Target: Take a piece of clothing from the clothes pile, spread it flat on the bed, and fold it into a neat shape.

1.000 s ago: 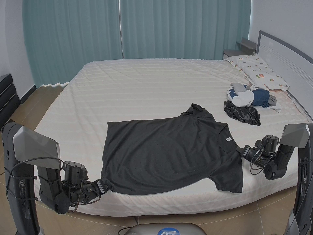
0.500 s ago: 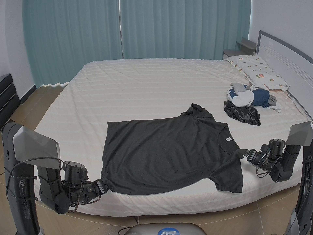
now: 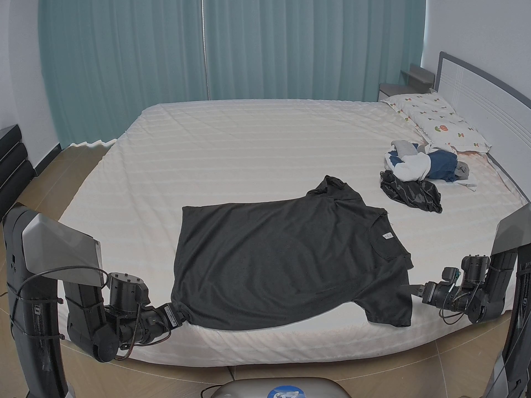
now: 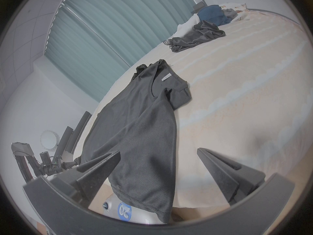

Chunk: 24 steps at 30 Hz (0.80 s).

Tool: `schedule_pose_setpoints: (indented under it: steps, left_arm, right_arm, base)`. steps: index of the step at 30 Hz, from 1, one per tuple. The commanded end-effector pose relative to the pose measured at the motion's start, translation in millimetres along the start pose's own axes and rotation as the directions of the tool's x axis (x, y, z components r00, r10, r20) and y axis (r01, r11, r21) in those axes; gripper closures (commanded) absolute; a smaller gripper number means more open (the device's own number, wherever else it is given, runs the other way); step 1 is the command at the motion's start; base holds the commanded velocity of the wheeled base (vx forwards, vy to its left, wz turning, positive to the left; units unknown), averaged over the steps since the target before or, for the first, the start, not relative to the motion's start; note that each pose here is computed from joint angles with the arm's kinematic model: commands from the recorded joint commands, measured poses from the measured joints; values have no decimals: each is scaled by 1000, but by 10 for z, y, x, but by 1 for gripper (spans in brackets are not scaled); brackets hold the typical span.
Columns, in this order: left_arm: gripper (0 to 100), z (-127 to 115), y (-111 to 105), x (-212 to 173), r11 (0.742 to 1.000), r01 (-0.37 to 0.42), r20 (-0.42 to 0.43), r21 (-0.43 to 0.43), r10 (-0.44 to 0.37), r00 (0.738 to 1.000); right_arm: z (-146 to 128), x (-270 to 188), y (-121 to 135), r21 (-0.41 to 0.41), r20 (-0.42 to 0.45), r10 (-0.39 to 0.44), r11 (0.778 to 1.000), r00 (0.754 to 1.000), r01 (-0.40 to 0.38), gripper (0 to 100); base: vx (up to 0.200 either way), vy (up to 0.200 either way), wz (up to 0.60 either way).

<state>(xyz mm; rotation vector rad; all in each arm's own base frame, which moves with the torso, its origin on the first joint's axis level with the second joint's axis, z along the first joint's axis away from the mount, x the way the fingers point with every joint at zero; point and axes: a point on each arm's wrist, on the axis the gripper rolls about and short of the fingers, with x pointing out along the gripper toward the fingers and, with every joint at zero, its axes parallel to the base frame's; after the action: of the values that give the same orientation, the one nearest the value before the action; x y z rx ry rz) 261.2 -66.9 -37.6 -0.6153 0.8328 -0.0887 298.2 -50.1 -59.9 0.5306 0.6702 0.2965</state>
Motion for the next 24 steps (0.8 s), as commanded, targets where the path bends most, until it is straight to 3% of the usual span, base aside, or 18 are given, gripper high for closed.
schedule_pose_setpoints:
  steps: [1,18,19,24]
  left_arm:
    - [100,3,-2,0,1000,2,2,0,-2,1000]
    - [100,4,-3,2,1000,2,2,0,-2,1000]
    - [100,4,-3,2,1000,2,2,0,-2,1000]
    - [100,6,-4,2,1000,2,3,0,-2,1000]
  right_arm:
    - [-59,40,-39,9,-18,-1,1000,1000,1,0]
    - [-89,317,73,-64,-2,76,995,997,-76,0]
    - [-97,320,68,-62,-4,75,995,997,-75,100]
    - [-92,255,29,-50,5,63,997,998,-63,100]
  base:
    - [0,0,0]
    - [0,0,0]
    - [0,0,0]
    - [0,0,0]
